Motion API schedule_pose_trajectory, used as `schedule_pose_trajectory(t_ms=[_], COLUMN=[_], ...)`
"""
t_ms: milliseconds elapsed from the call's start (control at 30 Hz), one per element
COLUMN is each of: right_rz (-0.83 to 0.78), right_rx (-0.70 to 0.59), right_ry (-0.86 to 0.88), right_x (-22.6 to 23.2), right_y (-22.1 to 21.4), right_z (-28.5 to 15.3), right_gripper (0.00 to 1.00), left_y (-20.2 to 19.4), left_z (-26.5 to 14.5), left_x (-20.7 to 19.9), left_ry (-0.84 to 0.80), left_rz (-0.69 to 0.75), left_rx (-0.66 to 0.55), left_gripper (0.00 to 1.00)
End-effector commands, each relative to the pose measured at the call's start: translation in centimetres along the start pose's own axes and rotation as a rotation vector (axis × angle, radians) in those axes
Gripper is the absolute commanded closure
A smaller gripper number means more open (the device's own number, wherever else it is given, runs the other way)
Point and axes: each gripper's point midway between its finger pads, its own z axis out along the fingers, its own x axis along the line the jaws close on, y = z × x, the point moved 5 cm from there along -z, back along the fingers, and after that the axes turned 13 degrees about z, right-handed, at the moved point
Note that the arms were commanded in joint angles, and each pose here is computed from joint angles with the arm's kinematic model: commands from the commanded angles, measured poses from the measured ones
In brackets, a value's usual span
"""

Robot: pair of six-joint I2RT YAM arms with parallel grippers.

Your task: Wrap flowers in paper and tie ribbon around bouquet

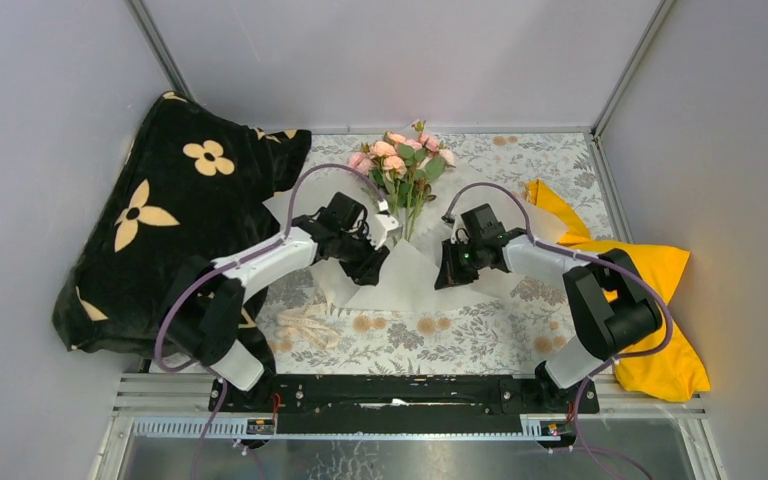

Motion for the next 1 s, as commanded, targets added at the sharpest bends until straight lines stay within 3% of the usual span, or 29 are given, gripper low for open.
schedule_pose_trajectory(t_ms=[0, 133, 267, 500, 833, 967], right_rz=[0.022, 0.045, 0.062, 0.086, 0.046, 0.059], right_rx=[-0.034, -0.045, -0.059, -0.09, -0.194, -0.277], right_ry=[-0.031, -0.052, -0.077, -0.144, -0.466, -0.602], right_x=[0.3, 0.1, -0.3, -1.1, -1.8, -1.6], right_y=[1.7, 2.1, 2.3, 2.4, 3.0, 1.8], right_z=[0.5, 0.9, 1.1, 0.9, -3.9, -7.5], right_gripper=[1.0, 1.0, 1.0, 1.0, 0.56, 0.46], left_y=[2.1, 2.6, 3.2, 2.6, -1.4, -1.1], left_z=[-4.1, -2.9, -0.9, 3.4, 5.4, 4.8], left_x=[-1.8, -6.4, -9.1, -0.8, -1.3, -1.7], left_ry=[0.045, -0.088, -0.228, 0.058, -0.001, -0.003], left_rz=[0.134, 0.207, 0.216, -0.038, -0.096, -0.095], left_rx=[0.028, 0.084, 0.039, 0.02, 0.128, 0.108], left_gripper=[0.49, 0.5, 0.53, 0.62, 0.61, 0.61])
